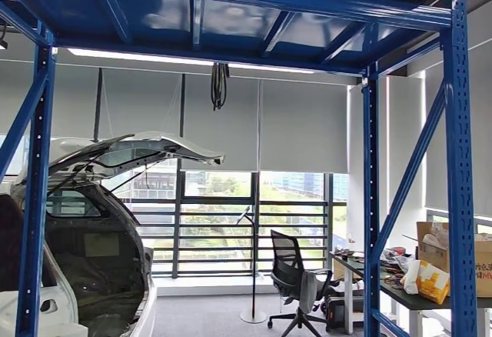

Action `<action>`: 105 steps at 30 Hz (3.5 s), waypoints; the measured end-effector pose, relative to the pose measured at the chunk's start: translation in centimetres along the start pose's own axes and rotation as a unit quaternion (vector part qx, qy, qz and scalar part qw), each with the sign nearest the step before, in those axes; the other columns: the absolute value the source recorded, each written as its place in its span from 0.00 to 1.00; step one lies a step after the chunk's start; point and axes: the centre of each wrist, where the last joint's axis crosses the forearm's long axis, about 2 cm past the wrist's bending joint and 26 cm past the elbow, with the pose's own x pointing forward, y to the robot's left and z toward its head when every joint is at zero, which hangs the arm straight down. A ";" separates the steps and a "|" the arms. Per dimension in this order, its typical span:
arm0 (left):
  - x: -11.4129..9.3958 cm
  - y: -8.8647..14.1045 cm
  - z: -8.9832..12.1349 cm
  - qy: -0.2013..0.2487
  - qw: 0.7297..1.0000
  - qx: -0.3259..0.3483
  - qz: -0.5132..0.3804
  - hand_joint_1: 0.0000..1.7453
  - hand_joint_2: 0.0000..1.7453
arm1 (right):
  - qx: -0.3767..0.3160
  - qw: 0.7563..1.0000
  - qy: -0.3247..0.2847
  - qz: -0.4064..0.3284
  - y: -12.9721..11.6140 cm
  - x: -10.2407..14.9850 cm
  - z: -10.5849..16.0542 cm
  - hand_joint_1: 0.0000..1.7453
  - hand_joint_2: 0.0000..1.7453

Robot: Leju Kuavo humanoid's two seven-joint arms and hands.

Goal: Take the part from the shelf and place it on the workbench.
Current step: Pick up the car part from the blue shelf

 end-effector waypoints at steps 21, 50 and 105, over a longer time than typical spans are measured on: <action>1.5 -1.2 -0.5 -0.052 0.997 0.021 0.060 0.00 0.00 | -0.047 0.962 -0.235 -0.129 -3.1 5.4 -0.6 0.00 0.00; 1.4 -1.1 -0.6 -0.052 0.996 0.030 0.068 0.00 0.00 | -0.038 0.671 -0.738 0.051 -6.0 28.2 13.4 0.00 0.00; 1.0 -1.5 -0.4 -0.045 0.998 0.019 0.047 0.00 0.00 | 0.120 0.358 -0.912 0.158 2.4 30.5 29.4 0.00 0.00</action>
